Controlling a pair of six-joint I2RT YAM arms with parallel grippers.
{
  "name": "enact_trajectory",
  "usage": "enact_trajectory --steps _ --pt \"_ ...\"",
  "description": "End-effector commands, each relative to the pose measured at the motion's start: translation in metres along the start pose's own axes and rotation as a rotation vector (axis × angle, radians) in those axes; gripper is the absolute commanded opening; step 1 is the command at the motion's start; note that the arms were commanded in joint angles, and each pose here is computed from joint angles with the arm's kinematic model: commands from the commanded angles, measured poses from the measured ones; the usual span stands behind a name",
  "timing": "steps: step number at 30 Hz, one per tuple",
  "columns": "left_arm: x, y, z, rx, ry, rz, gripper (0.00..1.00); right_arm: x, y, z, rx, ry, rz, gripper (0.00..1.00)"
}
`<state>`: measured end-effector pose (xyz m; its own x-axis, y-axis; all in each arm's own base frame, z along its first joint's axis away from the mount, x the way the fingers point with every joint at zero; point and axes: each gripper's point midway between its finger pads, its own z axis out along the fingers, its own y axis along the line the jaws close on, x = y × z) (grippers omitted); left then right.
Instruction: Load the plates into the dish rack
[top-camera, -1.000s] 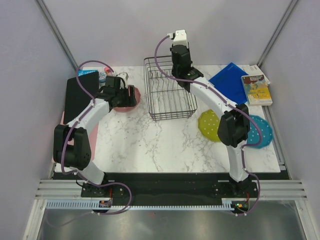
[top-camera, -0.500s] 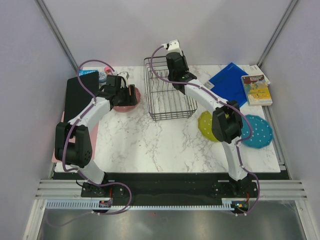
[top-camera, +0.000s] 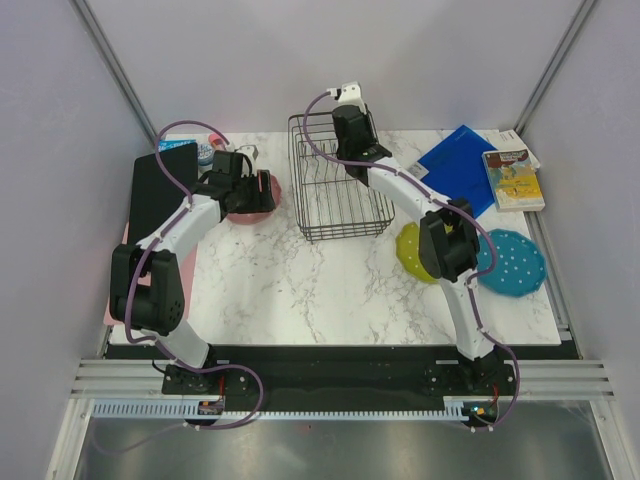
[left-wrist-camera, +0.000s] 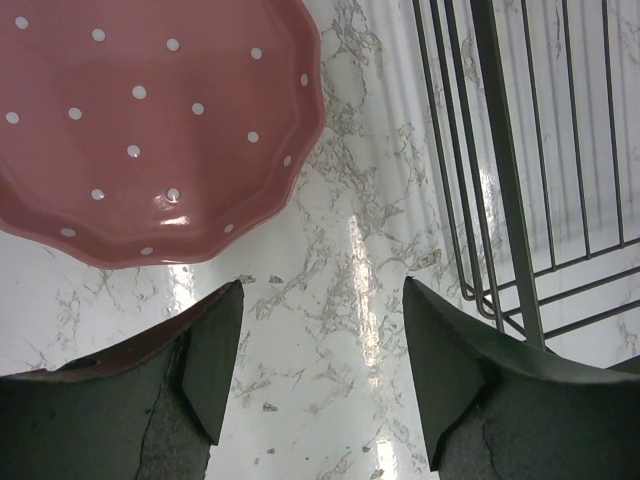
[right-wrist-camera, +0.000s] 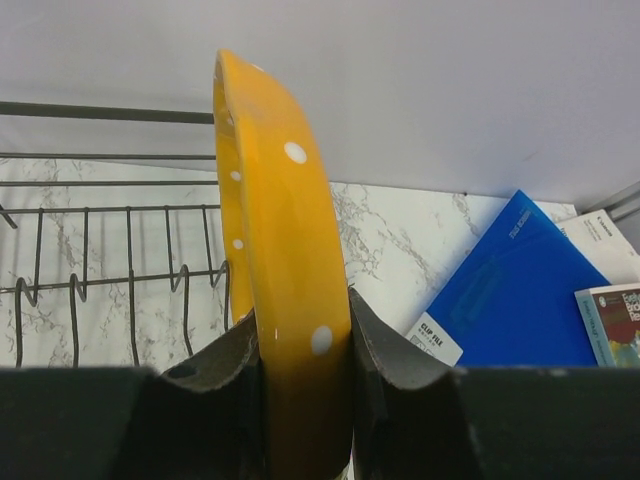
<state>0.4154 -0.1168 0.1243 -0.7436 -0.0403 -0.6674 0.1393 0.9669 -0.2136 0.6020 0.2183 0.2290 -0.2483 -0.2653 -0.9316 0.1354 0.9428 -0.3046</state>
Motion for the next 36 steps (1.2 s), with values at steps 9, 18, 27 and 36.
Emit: enact_trajectory --steps 9,18,27,36 --pt "-0.016 -0.004 -0.01 0.01 -0.037 -0.02 0.74 -0.012 -0.012 0.011 0.078 -0.029 0.098 0.27" --pt "-0.028 0.059 -0.003 -0.133 -0.005 0.047 0.73 -0.06 -0.051 -0.04 0.048 -0.069 0.097 0.75" --pt "0.014 0.053 0.042 -0.001 0.301 -0.123 0.05 -0.046 -0.032 -0.148 -0.446 -0.001 0.015 0.98" --pt "0.069 0.058 0.053 -0.029 0.475 -0.184 0.02 0.021 -0.015 -0.207 -0.68 0.2 0.107 0.98"
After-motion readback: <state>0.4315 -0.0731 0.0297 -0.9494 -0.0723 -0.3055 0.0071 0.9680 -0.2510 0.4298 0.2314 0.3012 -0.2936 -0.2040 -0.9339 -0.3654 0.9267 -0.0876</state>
